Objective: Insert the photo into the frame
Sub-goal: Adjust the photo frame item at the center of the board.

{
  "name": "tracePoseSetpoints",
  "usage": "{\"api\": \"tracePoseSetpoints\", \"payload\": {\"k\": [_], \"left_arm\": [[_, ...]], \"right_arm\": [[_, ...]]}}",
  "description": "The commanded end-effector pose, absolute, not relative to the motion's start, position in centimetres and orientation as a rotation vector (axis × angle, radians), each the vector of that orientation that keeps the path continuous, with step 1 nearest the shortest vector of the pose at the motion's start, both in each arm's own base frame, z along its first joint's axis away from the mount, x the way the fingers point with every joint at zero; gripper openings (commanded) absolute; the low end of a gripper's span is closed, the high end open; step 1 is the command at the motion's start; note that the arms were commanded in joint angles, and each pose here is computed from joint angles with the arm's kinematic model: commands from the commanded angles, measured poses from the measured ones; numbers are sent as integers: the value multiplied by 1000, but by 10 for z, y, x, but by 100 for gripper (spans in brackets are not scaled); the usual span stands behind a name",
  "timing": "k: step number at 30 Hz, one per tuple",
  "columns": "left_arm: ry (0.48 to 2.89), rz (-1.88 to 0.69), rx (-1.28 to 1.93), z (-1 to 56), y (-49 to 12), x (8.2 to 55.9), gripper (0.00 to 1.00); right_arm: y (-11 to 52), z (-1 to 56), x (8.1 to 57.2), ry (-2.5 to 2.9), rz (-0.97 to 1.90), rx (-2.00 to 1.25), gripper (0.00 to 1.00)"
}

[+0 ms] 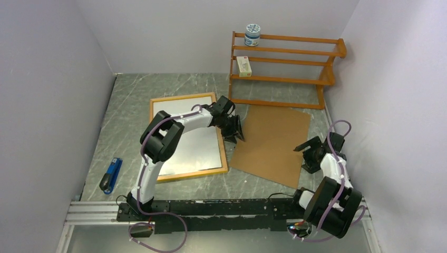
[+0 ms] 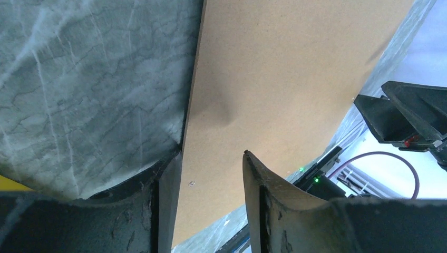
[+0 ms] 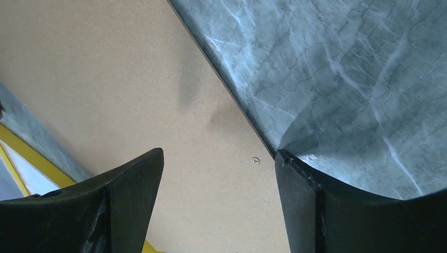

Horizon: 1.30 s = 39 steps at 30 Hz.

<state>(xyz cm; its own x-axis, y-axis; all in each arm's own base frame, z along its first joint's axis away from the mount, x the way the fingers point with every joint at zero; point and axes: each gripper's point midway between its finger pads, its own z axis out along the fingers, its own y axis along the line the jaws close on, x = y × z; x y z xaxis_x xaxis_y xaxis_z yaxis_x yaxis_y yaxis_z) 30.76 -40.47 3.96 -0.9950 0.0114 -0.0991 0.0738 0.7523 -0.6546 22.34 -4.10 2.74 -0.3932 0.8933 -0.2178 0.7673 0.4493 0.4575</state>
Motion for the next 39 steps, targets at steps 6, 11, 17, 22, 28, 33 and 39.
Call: {"api": "tracePoseSetpoints", "payload": {"k": [6,11,17,22,28,33,39], "left_arm": [[2620,-1619,469,156,-460,244,46],[2627,-1614,440,159,-455,238,45],[2698,-1475,319,148,-434,234,44],[2752,-1345,230,134,-413,227,44],[2824,-1202,164,114,-394,223,45],[2832,-1148,145,111,-388,224,46],[2830,-1081,126,112,-378,225,46]], "right_arm": [[16,41,207,2236,742,1497,78],[14,47,206,2242,722,1491,78],[23,40,196,2300,765,1491,76],[33,37,186,2321,799,1490,75],[36,32,179,2338,791,1496,74],[37,33,179,2341,799,1492,74],[42,29,175,2365,799,1476,73]]}}
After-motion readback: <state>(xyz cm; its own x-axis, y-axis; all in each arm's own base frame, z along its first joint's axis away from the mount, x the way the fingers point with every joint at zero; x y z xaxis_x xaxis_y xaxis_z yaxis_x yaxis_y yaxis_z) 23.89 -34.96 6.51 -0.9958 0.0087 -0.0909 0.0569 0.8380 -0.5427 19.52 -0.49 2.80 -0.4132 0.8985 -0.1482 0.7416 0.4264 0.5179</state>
